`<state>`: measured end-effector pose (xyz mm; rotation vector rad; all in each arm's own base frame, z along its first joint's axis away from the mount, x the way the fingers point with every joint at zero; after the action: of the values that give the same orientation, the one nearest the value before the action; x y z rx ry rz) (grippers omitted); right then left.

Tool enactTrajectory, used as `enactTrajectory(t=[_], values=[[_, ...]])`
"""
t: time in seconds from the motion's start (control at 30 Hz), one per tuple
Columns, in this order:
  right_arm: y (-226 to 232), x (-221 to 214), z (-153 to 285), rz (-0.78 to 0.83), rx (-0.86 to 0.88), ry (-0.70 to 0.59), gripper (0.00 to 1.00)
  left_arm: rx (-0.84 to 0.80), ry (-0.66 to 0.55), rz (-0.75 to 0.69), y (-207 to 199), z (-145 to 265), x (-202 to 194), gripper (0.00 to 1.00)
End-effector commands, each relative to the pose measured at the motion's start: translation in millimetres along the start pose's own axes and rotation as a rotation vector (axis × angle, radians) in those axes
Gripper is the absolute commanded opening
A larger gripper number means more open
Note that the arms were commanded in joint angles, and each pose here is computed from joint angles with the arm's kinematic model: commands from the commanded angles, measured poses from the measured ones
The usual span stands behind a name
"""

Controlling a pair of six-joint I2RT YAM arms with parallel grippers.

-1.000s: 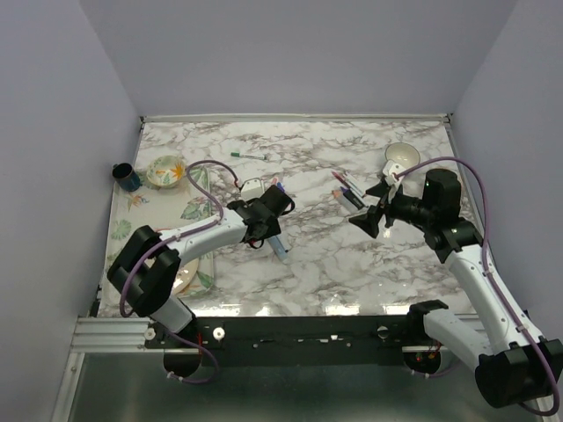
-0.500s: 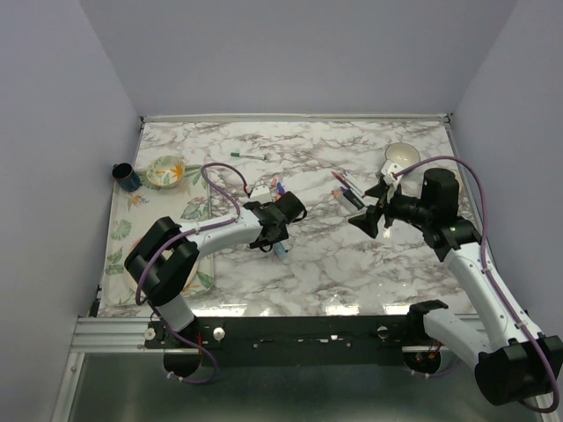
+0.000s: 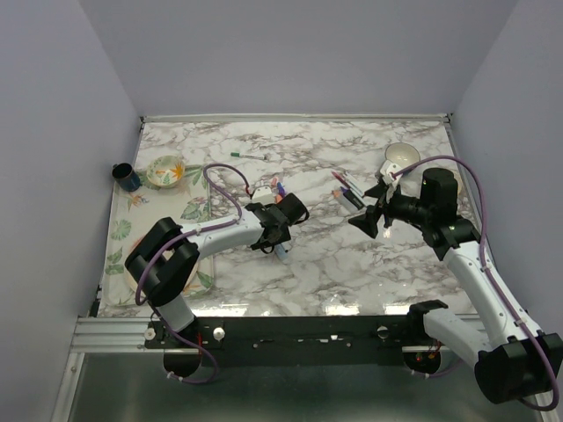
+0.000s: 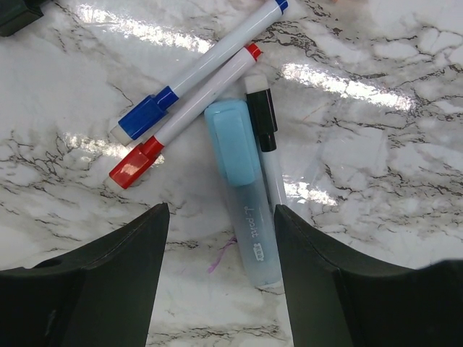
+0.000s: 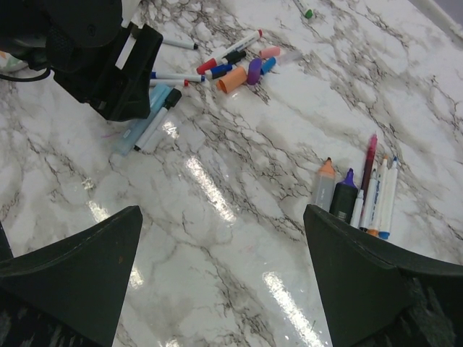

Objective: Open the pen caps
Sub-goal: Grab a pen on the table with the left arm

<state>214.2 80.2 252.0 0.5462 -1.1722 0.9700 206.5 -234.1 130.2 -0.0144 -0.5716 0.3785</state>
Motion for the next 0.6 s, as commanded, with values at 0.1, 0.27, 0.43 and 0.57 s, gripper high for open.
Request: enactTrajectory(t=[0.1, 0.27, 0.43, 0.57], values=[[0.1, 3.4, 1.4, 0.001, 0.022, -0.002, 1.0, -0.015, -0.006, 0.011, -9.1, -0.7, -1.4, 0.69], [0.2, 3.4, 1.4, -0.001, 0.022, -0.002, 1.0, -0.017, -0.001, 0.008, -10.1, -1.1, -2.9, 0.69], [0.4, 2.7, 1.3, -0.001, 0.023, 0.0, 1.0, -0.022, 0.004, 0.0, -12.6, -0.9, -3.4, 0.69], [0.3, 3.5, 1.7, 0.004, 0.022, -0.002, 1.0, -0.017, 0.008, -0.014, -14.8, -2.3, -3.9, 0.69]])
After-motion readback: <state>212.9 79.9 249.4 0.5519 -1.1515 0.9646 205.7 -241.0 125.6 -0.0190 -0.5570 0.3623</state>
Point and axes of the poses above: each gripper's point midway between its finger pads, its own z axis back along the fingers, its own y axis along the line the jaws close on, x = y × z, the point moved 10 cm from there along z, back along the fingers, and after that the axes turned 4 degrees about z, right-handed, at the moved point
